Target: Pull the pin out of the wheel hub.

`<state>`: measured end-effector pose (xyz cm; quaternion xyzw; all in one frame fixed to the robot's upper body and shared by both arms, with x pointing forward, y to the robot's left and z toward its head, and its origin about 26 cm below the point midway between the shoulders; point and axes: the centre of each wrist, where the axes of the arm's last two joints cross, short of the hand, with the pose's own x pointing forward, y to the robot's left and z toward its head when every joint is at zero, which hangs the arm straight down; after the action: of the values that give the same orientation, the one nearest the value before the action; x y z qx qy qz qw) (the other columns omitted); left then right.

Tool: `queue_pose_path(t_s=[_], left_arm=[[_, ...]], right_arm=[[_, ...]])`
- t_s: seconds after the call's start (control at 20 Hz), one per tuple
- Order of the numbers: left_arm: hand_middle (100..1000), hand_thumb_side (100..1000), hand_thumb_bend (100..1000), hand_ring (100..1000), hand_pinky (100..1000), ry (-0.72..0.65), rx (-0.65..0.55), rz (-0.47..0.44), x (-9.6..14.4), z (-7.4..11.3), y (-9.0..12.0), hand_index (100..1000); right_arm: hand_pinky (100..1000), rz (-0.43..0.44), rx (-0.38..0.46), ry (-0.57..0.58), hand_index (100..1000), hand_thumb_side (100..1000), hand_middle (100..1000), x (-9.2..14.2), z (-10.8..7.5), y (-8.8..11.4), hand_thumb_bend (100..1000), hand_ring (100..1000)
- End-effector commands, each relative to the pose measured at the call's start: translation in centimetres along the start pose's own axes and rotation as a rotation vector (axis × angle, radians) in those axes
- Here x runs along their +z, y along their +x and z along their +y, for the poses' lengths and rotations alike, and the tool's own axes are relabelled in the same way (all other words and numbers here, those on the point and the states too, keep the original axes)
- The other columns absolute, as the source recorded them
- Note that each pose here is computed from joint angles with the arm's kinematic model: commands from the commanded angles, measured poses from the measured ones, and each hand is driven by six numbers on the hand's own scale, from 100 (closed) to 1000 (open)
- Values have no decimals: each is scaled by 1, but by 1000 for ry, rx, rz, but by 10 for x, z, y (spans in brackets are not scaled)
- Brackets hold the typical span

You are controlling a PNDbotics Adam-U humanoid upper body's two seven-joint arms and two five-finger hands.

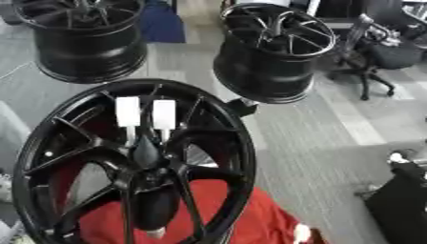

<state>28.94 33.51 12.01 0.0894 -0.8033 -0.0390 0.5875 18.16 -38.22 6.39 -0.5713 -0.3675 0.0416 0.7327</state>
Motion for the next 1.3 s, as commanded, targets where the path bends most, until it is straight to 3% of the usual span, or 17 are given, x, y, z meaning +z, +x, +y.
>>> queue_pose_path(t_s=[0.05,0.5,0.9,1.3], left_arm=[[572,764,100,514,552,1,-20,-21,-2,4,6,771],[571,764,100,513,551,-9,-16,-14,-1,3,3,771],[571,763,100,513,550,-25,-15,-14,0,0,1,770],[571,765,100,512,549,-51,-14,-17,1,-4,0,770]], right_arm=[[828,-26,-53,-98,929,449,856,-1,-9,7,100,830],[748,-168,-233,-227,896,302,780,6,-2,23,100,735],[642,-339,-502,-346,848,445,690,19,16,45,100,619],[594,-487,-704,-331,828,451,662,35,31,69,100,576]])
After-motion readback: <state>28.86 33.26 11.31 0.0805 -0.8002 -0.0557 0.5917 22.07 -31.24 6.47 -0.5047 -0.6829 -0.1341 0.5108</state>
